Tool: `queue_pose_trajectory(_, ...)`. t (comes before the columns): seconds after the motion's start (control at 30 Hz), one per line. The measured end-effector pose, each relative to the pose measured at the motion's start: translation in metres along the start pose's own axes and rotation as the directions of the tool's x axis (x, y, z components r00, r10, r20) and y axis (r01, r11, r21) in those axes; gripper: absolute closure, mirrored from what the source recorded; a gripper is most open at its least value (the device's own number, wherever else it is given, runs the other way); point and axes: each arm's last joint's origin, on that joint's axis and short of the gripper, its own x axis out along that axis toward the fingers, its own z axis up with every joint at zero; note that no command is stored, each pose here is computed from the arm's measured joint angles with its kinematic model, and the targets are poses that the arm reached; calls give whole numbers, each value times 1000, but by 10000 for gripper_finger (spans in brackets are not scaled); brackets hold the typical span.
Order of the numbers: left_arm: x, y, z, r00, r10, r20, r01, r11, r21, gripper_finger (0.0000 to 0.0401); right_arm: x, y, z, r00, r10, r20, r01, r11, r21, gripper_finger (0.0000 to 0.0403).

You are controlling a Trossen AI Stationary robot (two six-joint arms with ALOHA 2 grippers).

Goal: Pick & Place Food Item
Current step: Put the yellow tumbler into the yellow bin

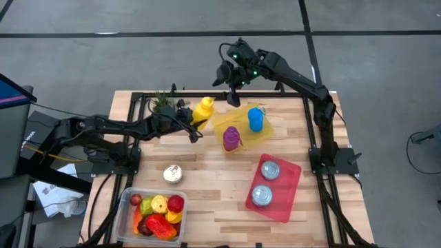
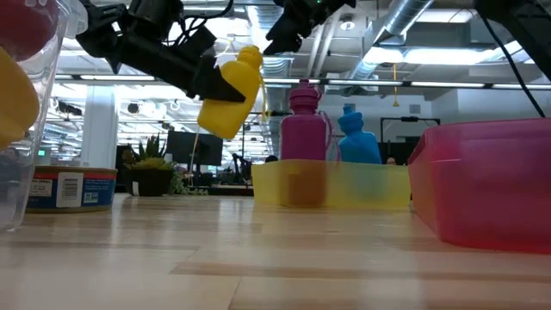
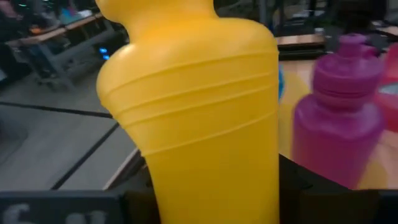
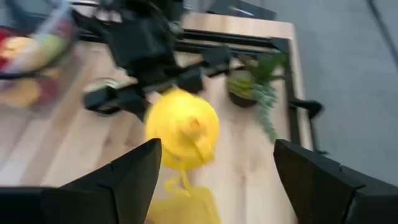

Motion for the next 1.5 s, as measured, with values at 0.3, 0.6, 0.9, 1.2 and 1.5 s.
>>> queue_pose_trajectory(0.3, 7, -4, -5, 999, -32, -3, 32, 999, 25, 258, 0, 7, -5, 990, 142, -14, -142, 990, 13, 101)
queue_pose_trajectory(0.6, 7, -6, -4, 997, -70, 16, 69, 996, 53, 258, 4, 7, -2, 991, 132, 14, -131, 991, -25, 109)
queue_pose_trajectory(0.9, 7, -7, -4, 997, -73, 17, 72, 996, 52, 258, 6, 14, 0, 988, 154, 4, -154, 987, -45, 126)
queue_pose_trajectory(1.2, 6, -9, -3, 996, -90, 21, 89, 995, 56, 258, 23, 13, -12, 991, 122, -54, -124, 992, -31, 127)
queue_pose_trajectory(1.5, 6, -10, -3, 995, -92, 23, 91, 994, 57, 258, 26, 12, -10, 992, 128, -17, -129, 991, -45, 127)
